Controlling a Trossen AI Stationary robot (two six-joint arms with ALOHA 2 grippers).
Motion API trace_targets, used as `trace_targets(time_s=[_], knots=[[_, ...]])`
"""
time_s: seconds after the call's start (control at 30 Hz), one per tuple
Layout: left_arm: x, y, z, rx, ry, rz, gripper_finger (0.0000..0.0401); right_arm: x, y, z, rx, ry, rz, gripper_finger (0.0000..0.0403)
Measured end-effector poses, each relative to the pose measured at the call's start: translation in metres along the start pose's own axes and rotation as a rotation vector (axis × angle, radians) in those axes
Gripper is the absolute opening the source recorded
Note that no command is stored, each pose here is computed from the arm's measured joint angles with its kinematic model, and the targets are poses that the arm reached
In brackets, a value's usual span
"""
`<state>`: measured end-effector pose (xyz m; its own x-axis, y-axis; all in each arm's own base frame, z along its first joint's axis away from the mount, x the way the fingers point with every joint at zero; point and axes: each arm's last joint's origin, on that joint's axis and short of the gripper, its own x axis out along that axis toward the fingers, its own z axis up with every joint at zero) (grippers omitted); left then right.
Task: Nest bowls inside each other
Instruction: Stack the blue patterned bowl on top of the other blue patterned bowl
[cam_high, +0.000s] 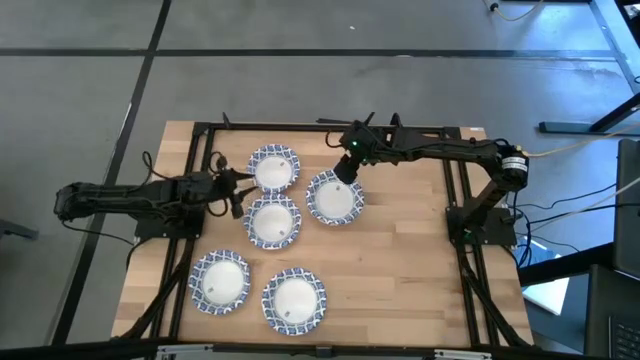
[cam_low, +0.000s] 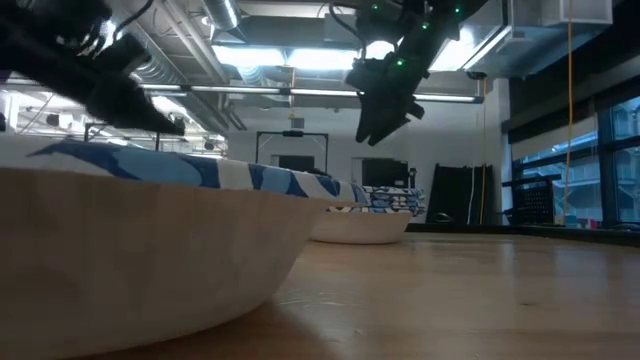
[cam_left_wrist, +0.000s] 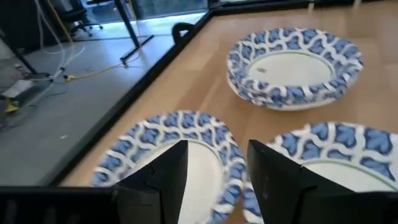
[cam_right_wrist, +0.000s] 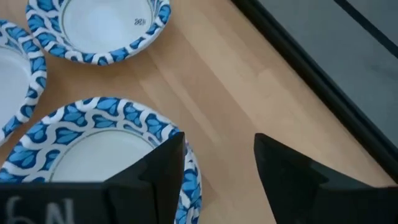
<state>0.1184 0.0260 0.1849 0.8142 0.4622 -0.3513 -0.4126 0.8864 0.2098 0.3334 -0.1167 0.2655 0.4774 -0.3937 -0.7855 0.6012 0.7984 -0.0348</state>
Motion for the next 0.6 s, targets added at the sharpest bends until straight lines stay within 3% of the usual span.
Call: trace_targets(time_s=[0.13,0.33,0.6], knots=[[0.002,0.003,0.017,0.029,0.144,0.041,0.016,0.001,-0.003,0.002,0.012,-0.013,0.005,0.0193],[0.027,0.004,0.029,-0.121,0.32,0.004,0.016,0.001,-0.002,0.006,0.03,-0.043,0.046,0.0193],[0.072,-0.006,0.045,-0.088,0.439,-0.06,0.016,0.0,-0.001,0.008,0.037,-0.06,0.053,0.0193]])
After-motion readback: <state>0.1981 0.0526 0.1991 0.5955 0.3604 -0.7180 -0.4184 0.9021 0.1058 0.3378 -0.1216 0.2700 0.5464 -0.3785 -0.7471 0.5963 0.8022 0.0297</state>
